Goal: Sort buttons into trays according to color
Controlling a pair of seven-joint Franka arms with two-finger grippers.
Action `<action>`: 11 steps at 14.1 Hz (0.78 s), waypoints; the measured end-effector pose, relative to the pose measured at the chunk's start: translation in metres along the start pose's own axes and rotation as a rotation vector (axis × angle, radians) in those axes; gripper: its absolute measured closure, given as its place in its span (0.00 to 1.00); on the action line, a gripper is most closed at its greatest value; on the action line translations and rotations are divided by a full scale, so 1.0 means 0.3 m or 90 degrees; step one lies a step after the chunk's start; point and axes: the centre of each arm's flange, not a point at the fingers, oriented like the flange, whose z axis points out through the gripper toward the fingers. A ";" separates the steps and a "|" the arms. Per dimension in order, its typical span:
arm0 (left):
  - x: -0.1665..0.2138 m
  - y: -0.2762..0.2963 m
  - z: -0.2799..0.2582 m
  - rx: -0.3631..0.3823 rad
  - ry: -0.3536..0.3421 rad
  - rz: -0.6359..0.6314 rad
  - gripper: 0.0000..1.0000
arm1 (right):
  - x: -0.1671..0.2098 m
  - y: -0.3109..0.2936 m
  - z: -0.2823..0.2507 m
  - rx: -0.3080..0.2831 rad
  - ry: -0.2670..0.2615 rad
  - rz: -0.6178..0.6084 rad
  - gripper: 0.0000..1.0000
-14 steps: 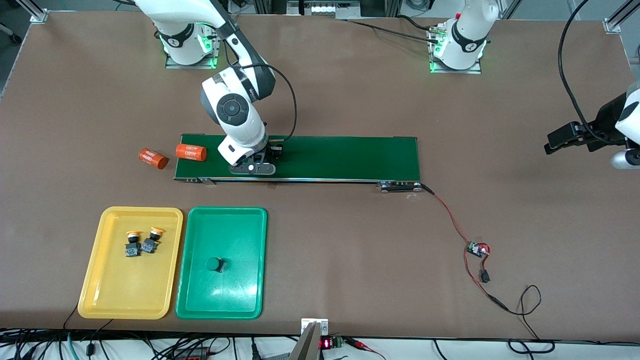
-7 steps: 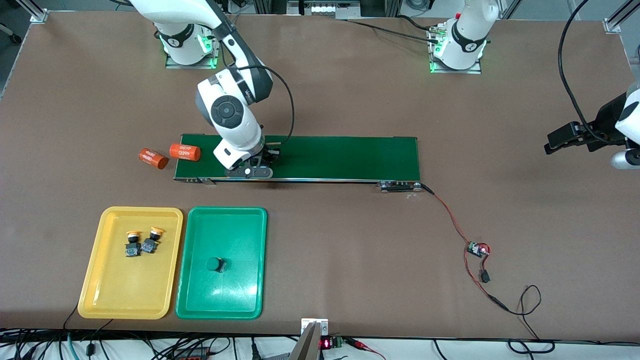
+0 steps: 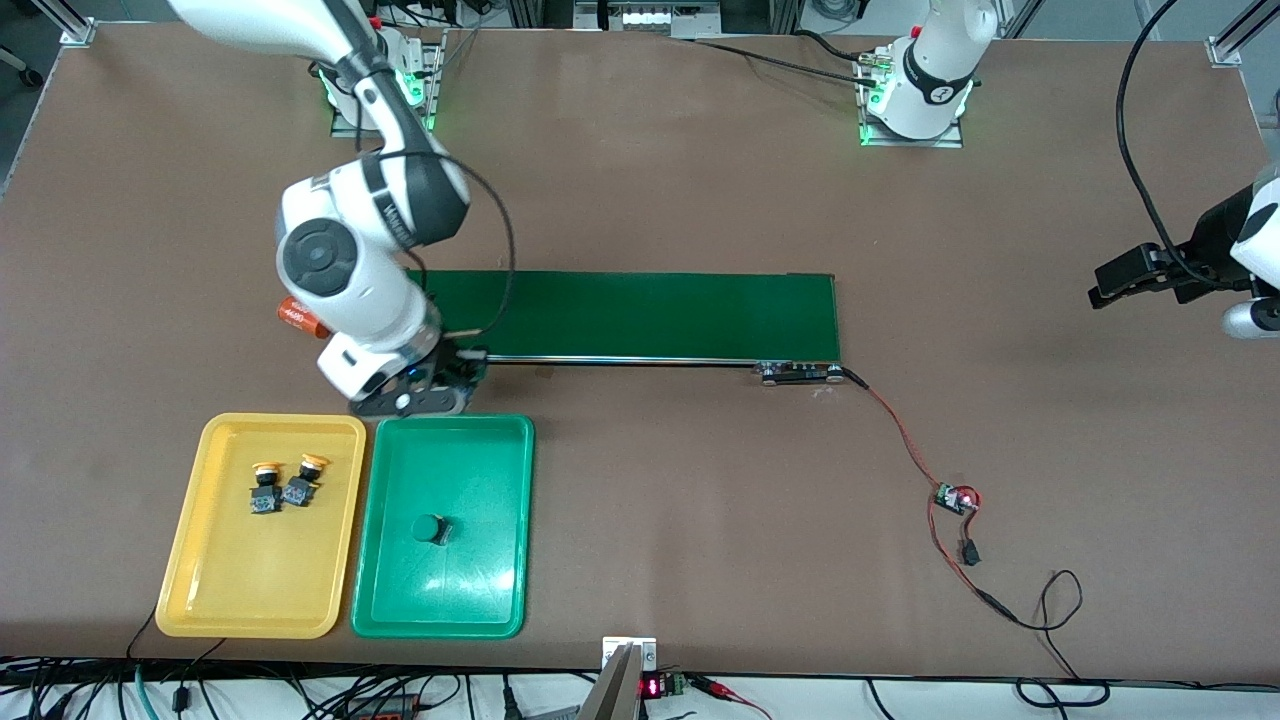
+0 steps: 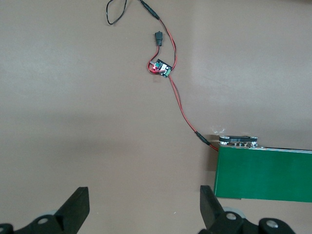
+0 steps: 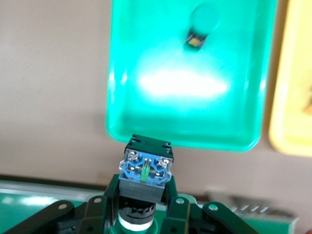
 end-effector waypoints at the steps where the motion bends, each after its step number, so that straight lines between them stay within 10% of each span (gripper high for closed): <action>1: 0.000 0.000 0.000 0.000 0.000 0.000 0.00 | 0.036 0.031 0.018 -0.007 0.005 -0.006 0.60; 11: 0.000 0.000 0.000 0.000 0.000 0.000 0.00 | 0.233 0.056 0.378 0.009 0.102 -0.014 0.60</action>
